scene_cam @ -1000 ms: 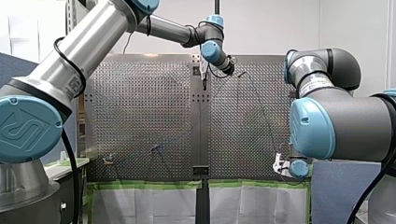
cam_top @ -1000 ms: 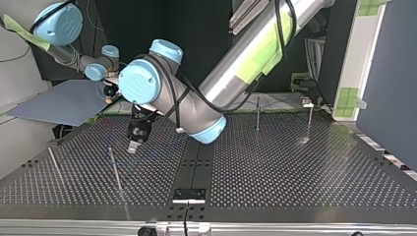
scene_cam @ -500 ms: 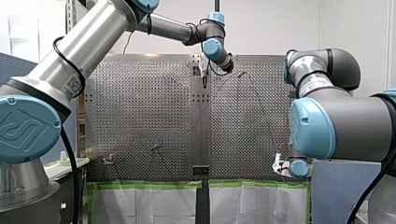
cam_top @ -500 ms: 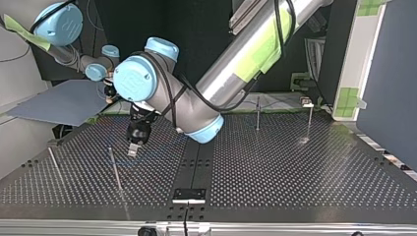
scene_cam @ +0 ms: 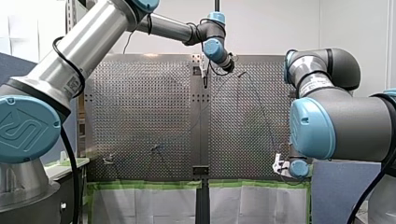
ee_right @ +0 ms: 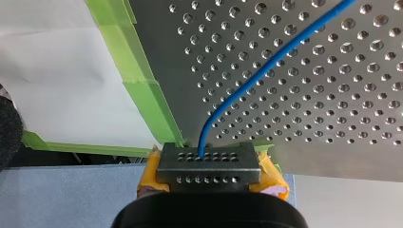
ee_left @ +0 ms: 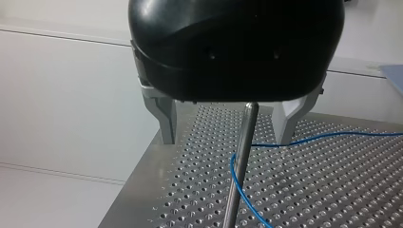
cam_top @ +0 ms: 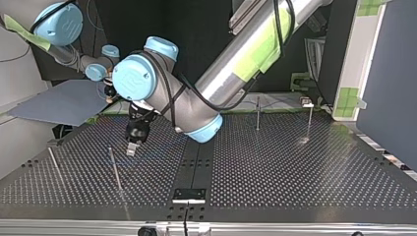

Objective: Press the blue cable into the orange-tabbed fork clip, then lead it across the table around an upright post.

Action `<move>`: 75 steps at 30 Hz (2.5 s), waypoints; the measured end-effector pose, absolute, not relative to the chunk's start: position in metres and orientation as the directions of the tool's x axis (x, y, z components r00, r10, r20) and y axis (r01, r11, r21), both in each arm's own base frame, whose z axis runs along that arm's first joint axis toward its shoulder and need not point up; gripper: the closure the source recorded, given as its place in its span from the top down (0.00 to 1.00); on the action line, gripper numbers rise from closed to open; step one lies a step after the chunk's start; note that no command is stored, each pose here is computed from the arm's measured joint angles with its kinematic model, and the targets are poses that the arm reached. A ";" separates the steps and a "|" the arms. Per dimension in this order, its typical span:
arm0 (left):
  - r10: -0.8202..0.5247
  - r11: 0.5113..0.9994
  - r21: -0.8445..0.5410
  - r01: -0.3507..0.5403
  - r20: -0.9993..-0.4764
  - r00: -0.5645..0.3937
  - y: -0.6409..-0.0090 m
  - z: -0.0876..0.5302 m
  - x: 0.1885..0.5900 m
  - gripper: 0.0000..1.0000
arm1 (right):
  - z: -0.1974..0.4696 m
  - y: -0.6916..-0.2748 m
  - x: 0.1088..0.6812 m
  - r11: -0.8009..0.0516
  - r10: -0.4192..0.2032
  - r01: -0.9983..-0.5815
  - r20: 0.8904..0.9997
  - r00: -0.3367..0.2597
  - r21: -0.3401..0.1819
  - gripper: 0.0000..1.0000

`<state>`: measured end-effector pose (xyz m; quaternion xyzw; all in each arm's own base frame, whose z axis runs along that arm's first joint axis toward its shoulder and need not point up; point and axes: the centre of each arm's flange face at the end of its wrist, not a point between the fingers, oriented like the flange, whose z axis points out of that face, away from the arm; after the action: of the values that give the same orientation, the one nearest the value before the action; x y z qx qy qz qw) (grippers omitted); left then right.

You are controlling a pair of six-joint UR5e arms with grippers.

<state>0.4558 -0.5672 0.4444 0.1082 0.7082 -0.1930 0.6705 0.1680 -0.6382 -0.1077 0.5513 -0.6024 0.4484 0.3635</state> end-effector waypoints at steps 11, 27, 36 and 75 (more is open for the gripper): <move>-0.084 0.907 -0.120 0.403 -0.991 -0.105 -0.565 0.442 0.436 1.00 | -0.108 -0.638 0.168 -0.009 -0.338 -0.990 0.932 -0.128 -0.139 0.00; -0.277 0.878 -0.275 0.393 -0.959 -0.052 -0.533 0.484 0.407 1.00 | -0.108 -0.638 0.168 -0.011 -0.339 -0.990 0.932 -0.126 -0.138 0.00; -0.367 0.847 -0.336 0.413 -0.930 -0.003 -0.513 0.508 0.387 1.00 | -0.108 -0.638 0.170 -0.024 -0.342 -0.990 0.931 -0.126 -0.142 0.00; -0.595 0.739 -0.483 0.469 -0.795 0.119 -0.448 0.497 0.328 1.00 | -0.108 -0.636 0.173 -0.033 -0.349 -0.989 0.929 -0.123 -0.143 0.00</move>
<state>0.3285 -0.4484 0.4974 -0.0562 0.5596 -0.3568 0.7459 0.1731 -0.6364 -0.1080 0.5593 -0.5980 0.4513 0.3549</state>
